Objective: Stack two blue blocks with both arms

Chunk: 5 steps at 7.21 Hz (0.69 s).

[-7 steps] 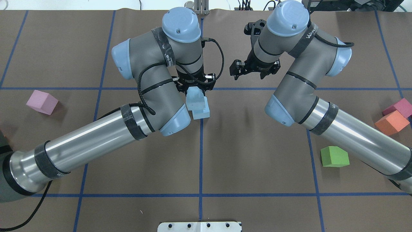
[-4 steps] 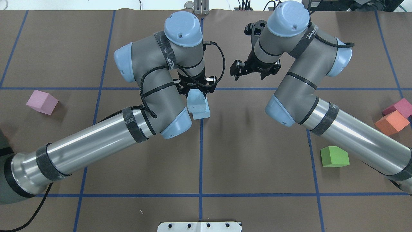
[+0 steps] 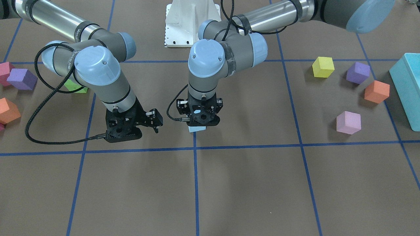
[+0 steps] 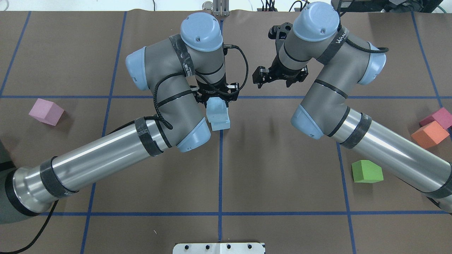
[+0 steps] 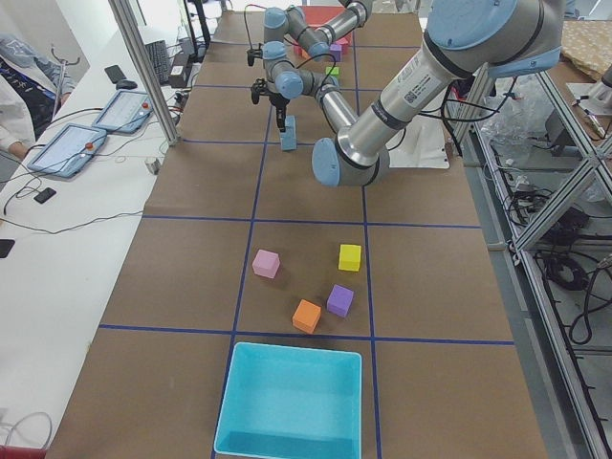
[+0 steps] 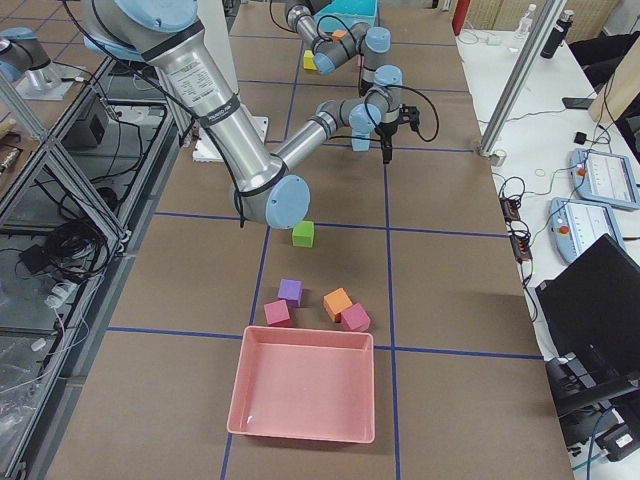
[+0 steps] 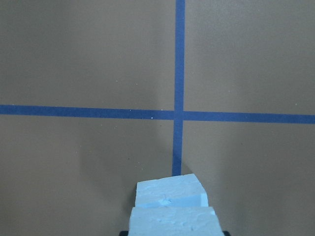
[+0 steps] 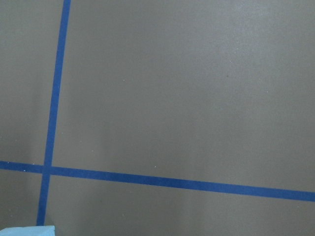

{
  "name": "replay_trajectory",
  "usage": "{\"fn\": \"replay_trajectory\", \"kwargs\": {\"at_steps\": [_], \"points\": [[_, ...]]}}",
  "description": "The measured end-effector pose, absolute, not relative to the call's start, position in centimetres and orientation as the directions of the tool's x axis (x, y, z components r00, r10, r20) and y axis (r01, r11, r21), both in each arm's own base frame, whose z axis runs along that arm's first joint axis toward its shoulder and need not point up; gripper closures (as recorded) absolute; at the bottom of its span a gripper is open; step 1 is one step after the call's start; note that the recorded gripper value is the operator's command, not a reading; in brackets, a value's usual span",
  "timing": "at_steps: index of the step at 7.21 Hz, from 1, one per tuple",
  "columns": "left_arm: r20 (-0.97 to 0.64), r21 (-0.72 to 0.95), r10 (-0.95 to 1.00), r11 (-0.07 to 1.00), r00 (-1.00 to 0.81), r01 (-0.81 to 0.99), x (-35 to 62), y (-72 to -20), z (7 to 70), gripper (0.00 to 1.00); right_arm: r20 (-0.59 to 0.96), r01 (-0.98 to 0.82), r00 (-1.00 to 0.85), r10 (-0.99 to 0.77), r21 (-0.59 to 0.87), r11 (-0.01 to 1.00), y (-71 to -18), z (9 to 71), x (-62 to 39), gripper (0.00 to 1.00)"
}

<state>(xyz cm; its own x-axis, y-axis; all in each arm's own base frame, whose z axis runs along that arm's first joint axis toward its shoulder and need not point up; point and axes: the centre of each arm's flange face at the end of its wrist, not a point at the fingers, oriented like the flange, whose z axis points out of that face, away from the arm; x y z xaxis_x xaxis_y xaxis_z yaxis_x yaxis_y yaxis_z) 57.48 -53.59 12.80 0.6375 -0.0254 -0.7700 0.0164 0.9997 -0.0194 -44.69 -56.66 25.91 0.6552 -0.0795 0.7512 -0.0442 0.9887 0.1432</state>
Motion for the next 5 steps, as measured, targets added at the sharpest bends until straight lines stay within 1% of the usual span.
{"fn": "replay_trajectory", "kwargs": {"at_steps": [1, 5], "points": [[-0.772, -0.016, -0.023, 1.0, 0.635, 0.017, 57.48, -53.6, 12.75, 0.05, 0.751, -0.045, 0.656, -0.079, 0.144, 0.989, -56.66, 25.92, -44.7, 0.0], [-0.769, 0.012, -0.014, 0.999, 0.639, 0.036, 56.99, -54.07, 12.63, 0.0, 0.751, -0.043, 0.655, -0.08, 0.143, 0.989, -56.54, 26.0, -44.74, 0.0]]}}
